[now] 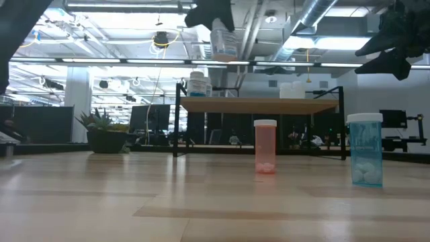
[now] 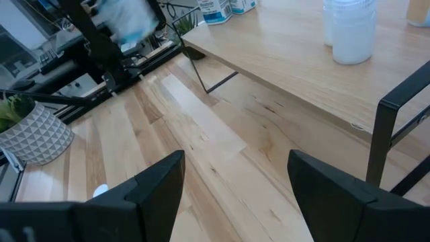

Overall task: Pick and place medicine bottles onto shelf by color
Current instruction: Put the white and blue pill bottle on the shelf aligned with the other white and blue pill bottles

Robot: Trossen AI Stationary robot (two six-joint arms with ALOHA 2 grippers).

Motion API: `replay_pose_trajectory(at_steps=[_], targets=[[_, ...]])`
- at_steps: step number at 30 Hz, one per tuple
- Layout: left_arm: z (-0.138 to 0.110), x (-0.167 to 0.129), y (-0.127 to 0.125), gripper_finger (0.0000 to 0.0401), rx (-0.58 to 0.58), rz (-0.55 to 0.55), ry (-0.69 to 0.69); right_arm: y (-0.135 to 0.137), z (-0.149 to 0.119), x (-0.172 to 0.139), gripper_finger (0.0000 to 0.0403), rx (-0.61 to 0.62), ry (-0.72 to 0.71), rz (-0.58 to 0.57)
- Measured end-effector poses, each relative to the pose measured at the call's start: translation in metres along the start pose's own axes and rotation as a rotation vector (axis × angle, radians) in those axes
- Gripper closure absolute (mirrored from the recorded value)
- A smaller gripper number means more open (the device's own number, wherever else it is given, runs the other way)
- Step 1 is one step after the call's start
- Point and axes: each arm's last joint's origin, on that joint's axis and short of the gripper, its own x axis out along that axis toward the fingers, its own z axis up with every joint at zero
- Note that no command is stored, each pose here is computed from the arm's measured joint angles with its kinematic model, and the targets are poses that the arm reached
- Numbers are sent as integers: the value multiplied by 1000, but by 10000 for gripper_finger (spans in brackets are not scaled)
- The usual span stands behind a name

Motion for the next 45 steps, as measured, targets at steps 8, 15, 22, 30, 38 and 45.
replay_pose_trajectory(at_steps=[8,15,22,30,38,45], targets=[[13,8,56,261,39,68,-1,0,0,0,117,-1,0,0],[0,24,65,261,74,46,146,0,0,0,117,-2,0,0],[-8,39,69,259,141,101,216,0,0,0,117,-2,0,0],[-9,54,78,254,235,135,216,0,0,0,117,-2,0,0],[-5,55,95,256,288,154,201,0,0,0,117,-1,0,0],[-3,55,102,238,377,114,190,0,0,0,117,0,0,0]])
